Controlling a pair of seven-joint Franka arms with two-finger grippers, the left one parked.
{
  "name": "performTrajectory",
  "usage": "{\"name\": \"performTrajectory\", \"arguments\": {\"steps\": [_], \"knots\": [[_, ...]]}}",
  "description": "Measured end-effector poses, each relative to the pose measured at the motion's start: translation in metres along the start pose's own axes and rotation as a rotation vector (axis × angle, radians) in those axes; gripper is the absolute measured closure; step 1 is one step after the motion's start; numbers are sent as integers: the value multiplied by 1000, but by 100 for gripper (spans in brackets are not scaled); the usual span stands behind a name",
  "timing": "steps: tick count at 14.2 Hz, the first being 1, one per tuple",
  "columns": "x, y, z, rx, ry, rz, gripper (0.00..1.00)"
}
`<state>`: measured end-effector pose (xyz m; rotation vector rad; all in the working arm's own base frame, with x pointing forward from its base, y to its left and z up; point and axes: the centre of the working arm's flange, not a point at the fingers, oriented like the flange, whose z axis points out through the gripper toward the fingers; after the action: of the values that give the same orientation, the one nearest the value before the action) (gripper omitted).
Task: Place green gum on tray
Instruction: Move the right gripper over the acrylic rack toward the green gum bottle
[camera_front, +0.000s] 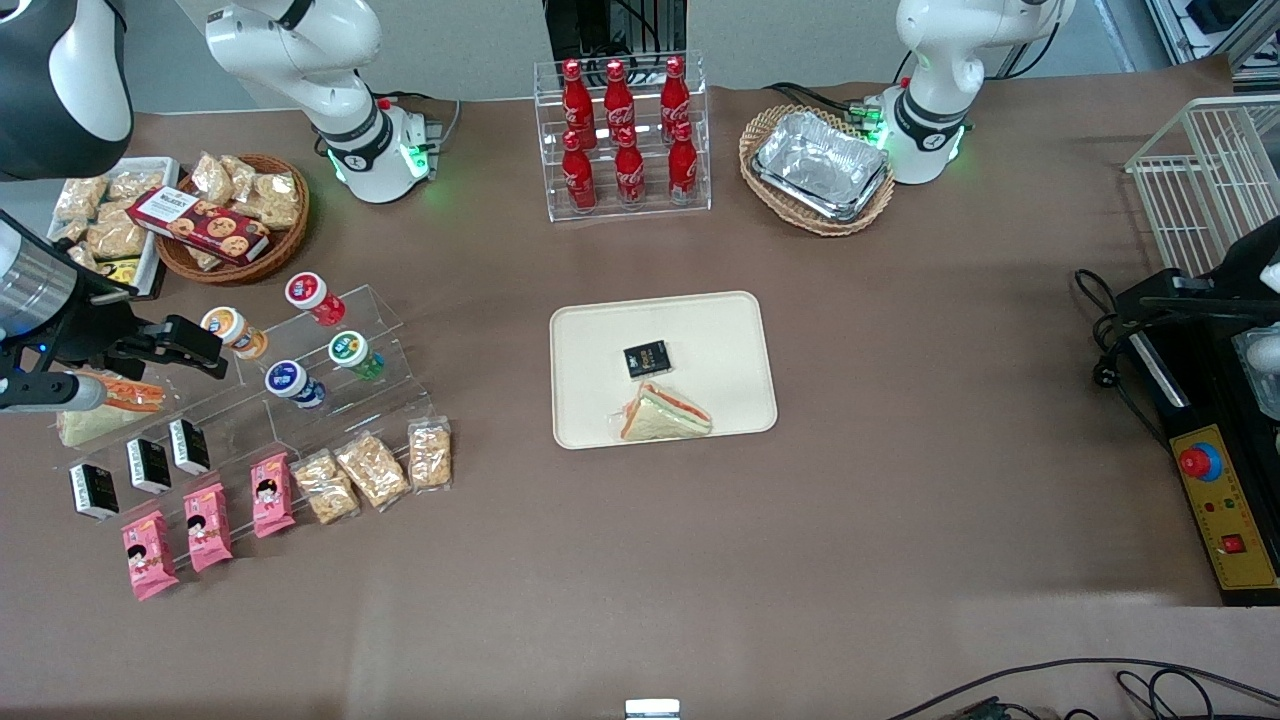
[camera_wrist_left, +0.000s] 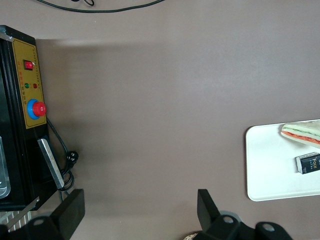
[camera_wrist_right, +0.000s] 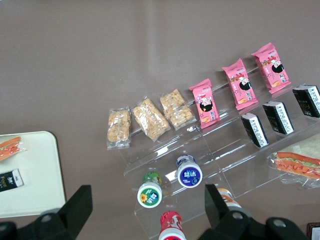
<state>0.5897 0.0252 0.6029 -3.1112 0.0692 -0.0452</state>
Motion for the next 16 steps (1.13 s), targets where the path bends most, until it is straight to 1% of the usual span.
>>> {"name": "performTrajectory", "arguments": {"steps": [6,7,10,14,16], "knots": [[0,-1,0,0,0,-4,0],[-1,-2,1,0,-8,-20,0],[-6,-10,7,-13,-50,-63,0],[-14,-15,25,-17,-82,-81,0],[-23,-16,42,-15,-65,-89,0]]}}
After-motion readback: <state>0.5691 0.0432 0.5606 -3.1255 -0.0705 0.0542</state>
